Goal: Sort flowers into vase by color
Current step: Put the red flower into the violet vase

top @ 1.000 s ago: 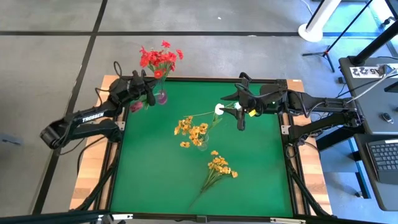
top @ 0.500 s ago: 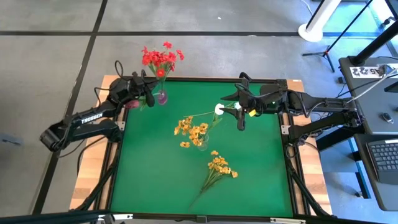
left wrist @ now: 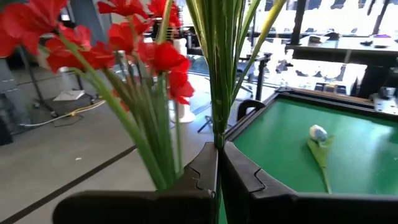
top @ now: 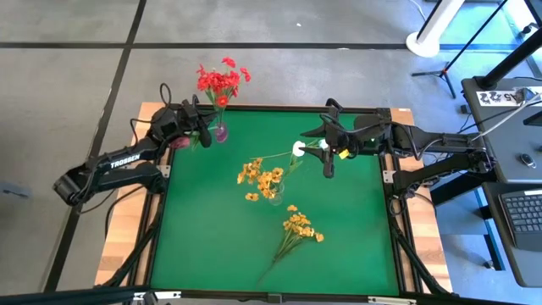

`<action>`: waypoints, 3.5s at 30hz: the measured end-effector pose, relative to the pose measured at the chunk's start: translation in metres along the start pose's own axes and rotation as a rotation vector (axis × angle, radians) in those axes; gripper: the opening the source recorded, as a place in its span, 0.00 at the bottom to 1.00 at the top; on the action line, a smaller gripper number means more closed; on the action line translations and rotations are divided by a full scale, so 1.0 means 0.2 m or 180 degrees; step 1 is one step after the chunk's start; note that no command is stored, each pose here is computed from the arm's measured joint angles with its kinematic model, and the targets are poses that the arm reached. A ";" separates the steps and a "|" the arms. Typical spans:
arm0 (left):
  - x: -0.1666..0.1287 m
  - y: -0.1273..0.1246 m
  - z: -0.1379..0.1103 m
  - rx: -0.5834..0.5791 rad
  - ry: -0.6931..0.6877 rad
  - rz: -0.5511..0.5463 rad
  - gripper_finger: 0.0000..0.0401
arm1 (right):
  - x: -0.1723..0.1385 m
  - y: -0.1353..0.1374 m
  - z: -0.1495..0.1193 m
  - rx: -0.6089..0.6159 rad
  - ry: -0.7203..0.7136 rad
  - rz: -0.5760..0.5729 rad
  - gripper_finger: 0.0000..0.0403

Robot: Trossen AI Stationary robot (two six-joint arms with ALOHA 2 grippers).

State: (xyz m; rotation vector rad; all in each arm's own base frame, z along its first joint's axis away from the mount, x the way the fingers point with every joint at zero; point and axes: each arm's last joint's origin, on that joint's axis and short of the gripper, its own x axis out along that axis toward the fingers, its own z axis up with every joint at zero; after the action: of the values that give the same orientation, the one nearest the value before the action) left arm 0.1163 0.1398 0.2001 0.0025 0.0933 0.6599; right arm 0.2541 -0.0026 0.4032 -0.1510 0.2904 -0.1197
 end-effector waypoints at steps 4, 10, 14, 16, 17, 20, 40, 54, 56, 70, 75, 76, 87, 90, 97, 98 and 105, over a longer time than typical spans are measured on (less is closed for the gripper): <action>0.00 0.01 0.00 0.0020 0.0018 0.0071 0.00 | 0.00 0.00 0.00 0.0002 -0.0001 0.0000 0.43; 0.04 0.01 -0.04 -0.0004 0.0113 0.0088 0.00 | 0.00 0.00 0.00 0.0010 -0.0002 0.0003 0.43; 0.07 0.02 -0.06 -0.0019 0.0091 0.0091 0.00 | 0.00 0.00 0.00 0.0010 -0.0002 0.0006 0.43; 0.09 0.02 -0.07 -0.0017 0.0074 0.0093 0.00 | 0.00 0.00 0.00 0.0008 -0.0002 0.0014 0.43; 0.09 0.03 -0.07 -0.0016 0.0072 0.0101 0.00 | 0.00 0.00 0.00 0.0008 -0.0002 0.0018 0.43; 0.09 0.03 -0.08 -0.0021 0.0111 0.0195 0.01 | 0.00 0.00 0.00 0.0008 -0.0001 0.0025 0.43; 0.09 -0.01 -0.12 -0.0221 0.0462 0.0303 0.48 | 0.00 0.00 0.00 0.0067 -0.0001 0.0027 0.43; -0.01 -0.02 -0.01 -0.0285 0.0313 0.0376 0.53 | 0.00 0.00 0.00 0.0067 -0.0004 0.0026 0.43; -0.02 -0.02 0.02 -0.0285 0.0326 0.0410 0.53 | 0.00 0.00 0.00 0.0067 -0.0004 0.0026 0.43; -0.10 -0.02 0.31 -0.0236 0.0126 0.0546 0.53 | 0.00 0.00 0.00 0.0068 -0.0003 0.0027 0.43; -0.14 -0.02 0.42 -0.0215 -0.0011 0.0549 0.53 | 0.00 0.00 0.00 0.0068 -0.0004 0.0027 0.43; -0.15 -0.02 0.44 -0.0211 -0.0019 0.0550 0.53 | 0.00 0.00 0.00 0.0068 -0.0003 0.0028 0.43; -0.34 -0.06 0.81 -0.0214 -0.0506 0.0396 0.53 | -0.07 -0.01 -0.01 0.0037 0.0146 -0.0090 0.43; -0.40 -0.10 0.91 -0.0267 -0.0560 0.0182 0.53 | -0.16 -0.03 -0.01 0.0035 0.0152 -0.0212 0.43; -0.48 -0.22 1.00 -0.0306 -0.0457 -0.0484 0.53 | -0.36 -0.07 0.01 0.0101 0.0015 -0.0379 0.43; -0.48 -0.23 1.01 -0.0283 -0.0459 -0.0544 0.53 | -0.38 -0.08 0.01 0.0128 -0.0024 -0.0402 0.43; -0.42 -0.35 0.96 0.0265 -0.0057 -0.0459 0.49 | -0.40 -0.08 0.00 0.0169 -0.0002 -0.0398 0.43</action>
State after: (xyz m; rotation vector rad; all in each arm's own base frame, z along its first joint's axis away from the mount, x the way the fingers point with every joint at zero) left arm 0.1102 0.0377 0.3965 0.0813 0.1025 0.5113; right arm 0.1776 -0.0066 0.4283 -0.1166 0.2768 -0.2512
